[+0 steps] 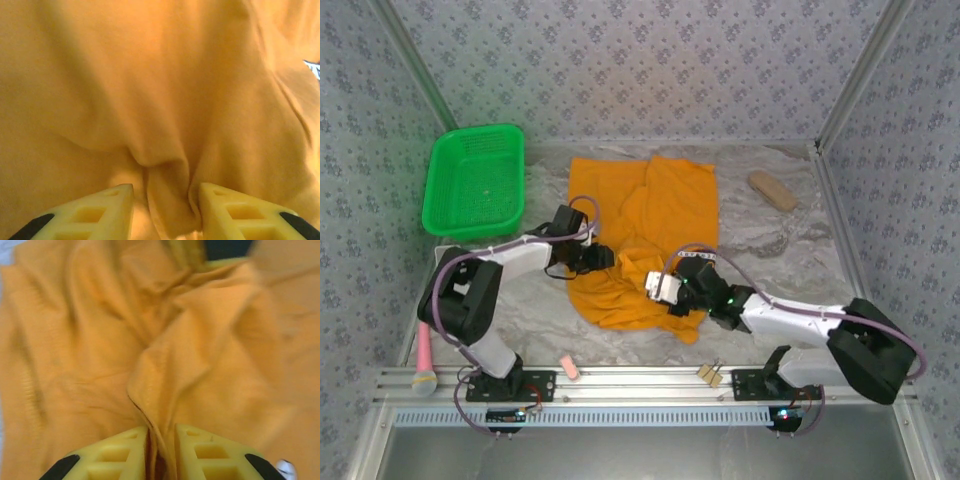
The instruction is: Fold the inside-out t-shirt
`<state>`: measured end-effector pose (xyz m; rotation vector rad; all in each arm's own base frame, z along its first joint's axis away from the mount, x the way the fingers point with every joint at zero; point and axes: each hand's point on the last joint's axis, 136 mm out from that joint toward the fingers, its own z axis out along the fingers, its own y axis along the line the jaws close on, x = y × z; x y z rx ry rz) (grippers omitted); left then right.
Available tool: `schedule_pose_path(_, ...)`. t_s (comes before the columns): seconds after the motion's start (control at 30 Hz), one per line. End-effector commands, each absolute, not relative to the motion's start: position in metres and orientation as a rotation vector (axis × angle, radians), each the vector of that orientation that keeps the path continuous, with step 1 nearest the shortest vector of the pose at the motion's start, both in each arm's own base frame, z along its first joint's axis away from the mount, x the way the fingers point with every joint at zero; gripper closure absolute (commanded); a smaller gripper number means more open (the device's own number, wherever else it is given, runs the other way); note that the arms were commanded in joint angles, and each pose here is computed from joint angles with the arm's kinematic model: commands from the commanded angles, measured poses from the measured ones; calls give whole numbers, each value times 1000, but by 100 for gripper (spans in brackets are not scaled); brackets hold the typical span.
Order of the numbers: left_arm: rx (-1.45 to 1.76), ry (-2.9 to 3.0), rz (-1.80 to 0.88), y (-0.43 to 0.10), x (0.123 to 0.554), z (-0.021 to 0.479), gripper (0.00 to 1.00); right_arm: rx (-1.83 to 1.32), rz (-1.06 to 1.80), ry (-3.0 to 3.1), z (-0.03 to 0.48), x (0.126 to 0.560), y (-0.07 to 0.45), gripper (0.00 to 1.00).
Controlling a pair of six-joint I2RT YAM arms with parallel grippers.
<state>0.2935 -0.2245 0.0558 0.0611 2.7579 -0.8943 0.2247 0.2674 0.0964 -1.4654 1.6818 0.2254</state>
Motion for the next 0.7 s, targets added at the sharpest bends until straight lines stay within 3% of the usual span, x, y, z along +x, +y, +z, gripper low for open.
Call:
schedule_pose_path(0.0, 233, 2674, -869, -227, 278, 90, 61, -1333, 180, 1726, 125, 251, 252, 84)
schedule_pose_path(0.13, 460, 2572, -886, -252, 259, 111, 61, -1030, 341, 1808, 139, 280, 234, 92)
schedule_pose_path(0.33, 523, 2433, -896, -286, 275, 124, 57, -930, 437, 1820, 137, 285, 225, 84)
schedule_pose_path(0.47, 601, 2429, -618, -294, 299, 108, 55, -912, 401, 1849, 130, 286, 215, 83)
schedule_pose_path(0.67, 689, 2469, -545, -318, 317, 85, 56, -939, 416, 1815, 137, 278, 216, 76)
